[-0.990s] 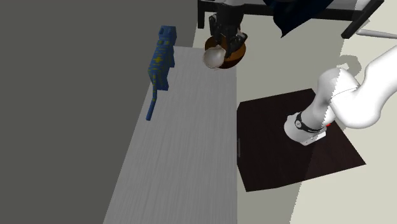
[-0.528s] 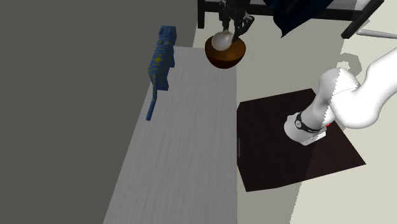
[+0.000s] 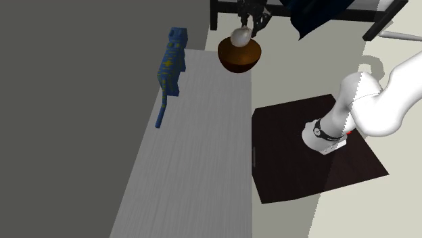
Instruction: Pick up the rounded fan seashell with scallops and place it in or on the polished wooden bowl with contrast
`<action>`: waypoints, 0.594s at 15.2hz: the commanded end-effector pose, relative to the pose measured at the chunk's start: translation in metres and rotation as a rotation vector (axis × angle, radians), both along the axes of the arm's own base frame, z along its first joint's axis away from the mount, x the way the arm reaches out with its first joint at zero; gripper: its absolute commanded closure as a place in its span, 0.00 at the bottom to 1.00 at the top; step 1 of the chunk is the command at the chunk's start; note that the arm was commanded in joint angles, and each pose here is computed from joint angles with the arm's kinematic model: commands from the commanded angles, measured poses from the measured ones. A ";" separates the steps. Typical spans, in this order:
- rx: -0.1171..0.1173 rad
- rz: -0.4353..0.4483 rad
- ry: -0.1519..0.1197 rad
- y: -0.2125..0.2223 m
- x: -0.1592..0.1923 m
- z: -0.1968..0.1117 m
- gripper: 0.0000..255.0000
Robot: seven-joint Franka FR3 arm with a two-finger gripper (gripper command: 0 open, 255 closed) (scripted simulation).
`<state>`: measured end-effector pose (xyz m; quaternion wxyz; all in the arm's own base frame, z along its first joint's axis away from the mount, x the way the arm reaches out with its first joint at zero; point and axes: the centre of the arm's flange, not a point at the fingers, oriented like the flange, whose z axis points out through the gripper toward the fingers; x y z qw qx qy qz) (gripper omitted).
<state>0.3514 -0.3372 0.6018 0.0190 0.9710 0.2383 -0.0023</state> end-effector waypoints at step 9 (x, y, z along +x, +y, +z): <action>0.000 0.000 0.000 -0.001 -0.001 -0.053 1.00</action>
